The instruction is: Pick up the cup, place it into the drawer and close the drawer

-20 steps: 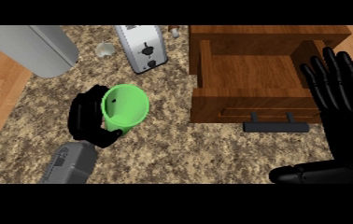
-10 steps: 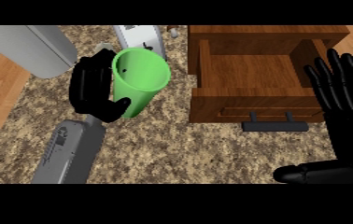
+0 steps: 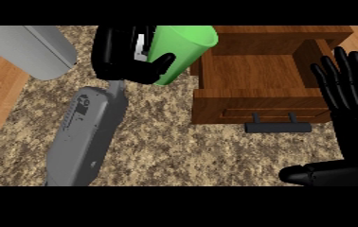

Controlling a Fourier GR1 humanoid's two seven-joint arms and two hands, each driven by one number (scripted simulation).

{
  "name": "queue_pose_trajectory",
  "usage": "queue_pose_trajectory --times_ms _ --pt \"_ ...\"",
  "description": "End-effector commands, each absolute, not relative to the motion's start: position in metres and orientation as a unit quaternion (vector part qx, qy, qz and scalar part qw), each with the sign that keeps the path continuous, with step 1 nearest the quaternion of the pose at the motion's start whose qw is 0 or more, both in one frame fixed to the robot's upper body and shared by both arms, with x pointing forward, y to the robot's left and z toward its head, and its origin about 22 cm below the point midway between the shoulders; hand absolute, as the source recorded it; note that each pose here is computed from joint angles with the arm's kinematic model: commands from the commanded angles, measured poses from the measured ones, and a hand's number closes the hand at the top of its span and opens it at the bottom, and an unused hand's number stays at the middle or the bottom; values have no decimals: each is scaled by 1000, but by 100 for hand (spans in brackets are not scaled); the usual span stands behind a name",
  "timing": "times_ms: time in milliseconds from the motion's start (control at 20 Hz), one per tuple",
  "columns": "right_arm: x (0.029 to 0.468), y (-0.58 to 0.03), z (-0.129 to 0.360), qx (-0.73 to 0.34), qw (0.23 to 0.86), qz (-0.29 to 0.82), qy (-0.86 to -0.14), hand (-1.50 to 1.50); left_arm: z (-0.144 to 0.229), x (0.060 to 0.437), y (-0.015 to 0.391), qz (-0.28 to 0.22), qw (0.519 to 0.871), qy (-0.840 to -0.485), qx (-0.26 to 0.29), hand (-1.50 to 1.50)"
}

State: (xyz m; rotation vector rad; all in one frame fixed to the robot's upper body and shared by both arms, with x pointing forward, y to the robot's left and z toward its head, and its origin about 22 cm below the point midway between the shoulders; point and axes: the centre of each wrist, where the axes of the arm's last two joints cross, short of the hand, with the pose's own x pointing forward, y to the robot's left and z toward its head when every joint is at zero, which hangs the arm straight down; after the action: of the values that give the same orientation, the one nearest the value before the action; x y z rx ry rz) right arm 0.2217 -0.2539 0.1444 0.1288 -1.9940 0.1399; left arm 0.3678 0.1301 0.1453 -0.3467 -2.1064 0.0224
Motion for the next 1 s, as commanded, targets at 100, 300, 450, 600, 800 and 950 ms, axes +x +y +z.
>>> queue_pose_trajectory --times_ms 100,300,450,600,800,950 --pt "216 -256 140 61 533 58 -842 -150 179 361 98 -3 478 -866 -144 150" --pt "214 -253 127 58 545 58 -834 -150 188 387 76 -27 506 -852 -135 150" --pt "215 -245 135 51 544 53 -836 -150 179 394 68 -31 510 -852 -116 150" --pt "218 -251 123 63 542 67 -836 -150 186 411 56 -42 522 -845 -108 150" --pt "236 -242 124 54 538 55 -839 -150 179 405 41 -37 533 -839 -103 150" --pt "237 -246 127 57 542 55 -836 -150 160 422 41 -48 540 -835 -96 150"
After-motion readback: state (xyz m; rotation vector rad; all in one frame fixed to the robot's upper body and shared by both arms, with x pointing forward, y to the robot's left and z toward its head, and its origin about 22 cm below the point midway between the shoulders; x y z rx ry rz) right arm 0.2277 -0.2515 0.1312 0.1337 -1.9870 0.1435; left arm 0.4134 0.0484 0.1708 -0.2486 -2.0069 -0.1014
